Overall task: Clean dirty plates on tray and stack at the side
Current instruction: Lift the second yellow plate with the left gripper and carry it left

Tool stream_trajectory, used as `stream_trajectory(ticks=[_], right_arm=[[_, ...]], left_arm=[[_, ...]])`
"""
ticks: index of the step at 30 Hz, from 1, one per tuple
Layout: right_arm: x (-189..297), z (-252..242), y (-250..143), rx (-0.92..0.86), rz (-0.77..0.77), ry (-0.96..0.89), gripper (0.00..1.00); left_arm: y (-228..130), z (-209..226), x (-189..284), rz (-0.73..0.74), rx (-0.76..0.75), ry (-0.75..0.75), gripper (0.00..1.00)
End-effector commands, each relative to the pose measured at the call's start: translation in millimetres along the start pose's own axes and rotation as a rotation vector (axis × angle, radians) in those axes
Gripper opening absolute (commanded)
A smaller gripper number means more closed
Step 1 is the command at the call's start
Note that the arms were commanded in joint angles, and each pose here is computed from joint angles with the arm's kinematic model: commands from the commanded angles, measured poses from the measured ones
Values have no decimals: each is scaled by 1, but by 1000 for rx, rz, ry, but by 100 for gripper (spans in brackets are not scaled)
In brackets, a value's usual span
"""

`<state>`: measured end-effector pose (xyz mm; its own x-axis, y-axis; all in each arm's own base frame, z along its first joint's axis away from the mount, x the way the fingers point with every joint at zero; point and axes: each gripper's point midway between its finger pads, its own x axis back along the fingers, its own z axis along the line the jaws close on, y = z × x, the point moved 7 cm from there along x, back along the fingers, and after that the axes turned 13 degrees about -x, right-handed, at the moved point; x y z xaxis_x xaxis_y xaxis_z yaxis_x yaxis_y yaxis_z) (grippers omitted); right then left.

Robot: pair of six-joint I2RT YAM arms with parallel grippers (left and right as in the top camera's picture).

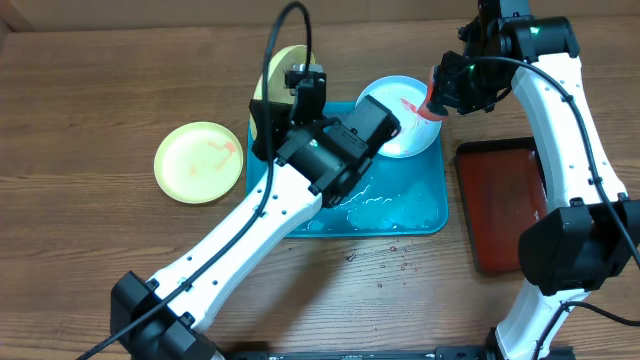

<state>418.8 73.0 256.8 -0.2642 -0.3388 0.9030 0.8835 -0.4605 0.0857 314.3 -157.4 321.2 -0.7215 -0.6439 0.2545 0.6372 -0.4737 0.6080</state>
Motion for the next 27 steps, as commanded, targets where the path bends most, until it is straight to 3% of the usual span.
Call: stream_trajectory(ticks=[1, 9, 13, 21, 27], right_arm=[[11, 2, 2, 14, -34, 9, 4], [10, 2, 2, 13, -31, 6, 4], [10, 2, 1, 12, -29, 5, 4], [10, 2, 1, 12, -29, 5, 4], [10, 2, 1, 12, -28, 4, 4]], left_arm=[[10, 27, 14, -90, 83, 152, 4], [14, 29, 21, -123, 99, 180, 4], [13, 23, 20, -107, 110, 125, 4], [-8, -26, -8, 187, 145, -466, 4], [-31, -18, -57, 403, 202, -661, 4]])
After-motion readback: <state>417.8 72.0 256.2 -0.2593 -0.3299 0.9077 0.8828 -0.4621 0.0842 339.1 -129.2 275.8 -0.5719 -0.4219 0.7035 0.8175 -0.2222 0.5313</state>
